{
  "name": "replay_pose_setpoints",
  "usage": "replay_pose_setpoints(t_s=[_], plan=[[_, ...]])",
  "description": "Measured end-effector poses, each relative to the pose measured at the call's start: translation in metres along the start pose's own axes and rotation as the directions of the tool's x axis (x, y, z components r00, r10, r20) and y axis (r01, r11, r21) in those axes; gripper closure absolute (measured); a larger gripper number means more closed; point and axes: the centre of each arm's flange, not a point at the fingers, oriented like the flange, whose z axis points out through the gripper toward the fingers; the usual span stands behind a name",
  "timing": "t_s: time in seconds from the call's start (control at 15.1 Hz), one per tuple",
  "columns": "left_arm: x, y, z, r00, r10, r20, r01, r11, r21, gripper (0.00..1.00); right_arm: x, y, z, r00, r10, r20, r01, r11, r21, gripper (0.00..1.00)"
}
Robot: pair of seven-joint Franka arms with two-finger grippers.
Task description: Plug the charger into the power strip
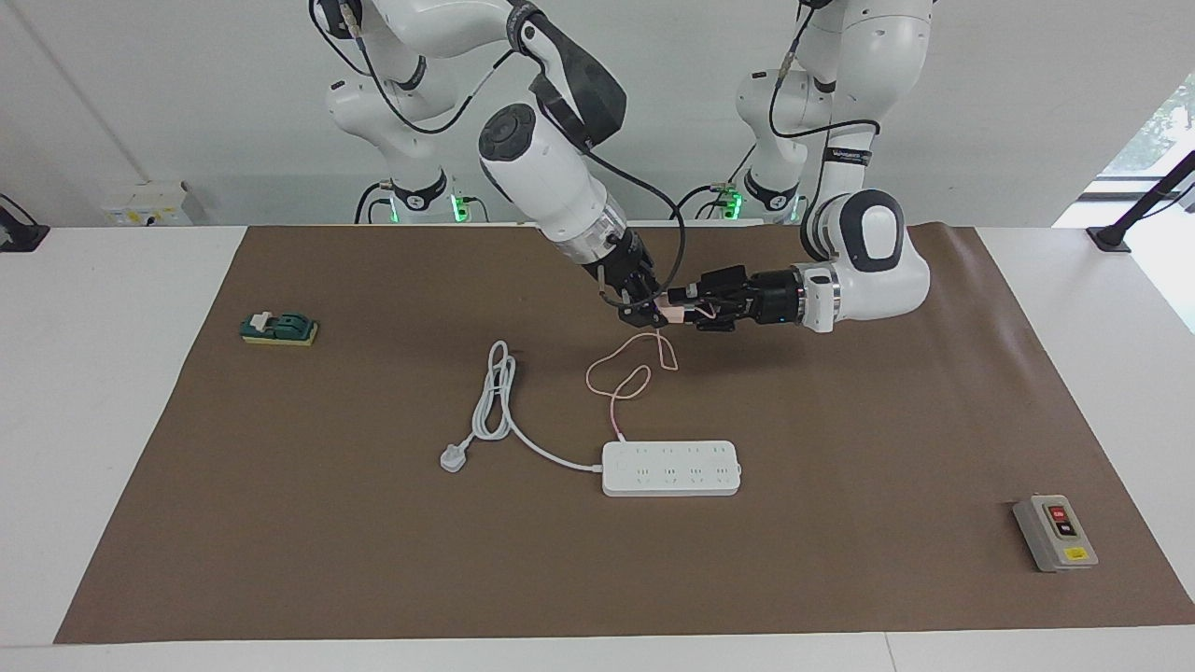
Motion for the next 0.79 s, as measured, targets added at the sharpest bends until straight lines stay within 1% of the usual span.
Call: replay_pose_setpoints(t_s=[0.07, 0.66, 0.73, 0.79], plan=[[-0.0002, -0.0004, 0.0000, 1.000, 0.010, 0.002, -0.010, 1.000, 0.001, 0.66, 0.0001, 0.0004, -0.0003, 1.000, 0.000, 0.000, 0.000, 1.000, 0.000, 0.53], [-0.0005, -0.0005, 0.0004, 1.000, 0.026, 0.010, -0.026, 1.000, 0.013, 0.67, 0.0013, 0.0017, 0.0015, 1.000, 0.001, -0.003, -0.001, 1.000, -0.003, 0.52], [0.0008, 0.0013, -0.0008, 1.000, 0.027, 0.007, -0.027, 1.000, 0.014, 0.67, 0.0014, 0.0016, 0.0012, 1.000, 0.001, -0.003, -0.001, 1.000, -0.003, 0.47], [0.0028, 0.0036, -0.0041, 1.000, 0.020, 0.003, -0.020, 1.000, 0.018, 0.68, 0.0015, 0.0014, 0.0009, 1.000, 0.002, -0.003, -0.002, 1.000, -0.002, 0.38]])
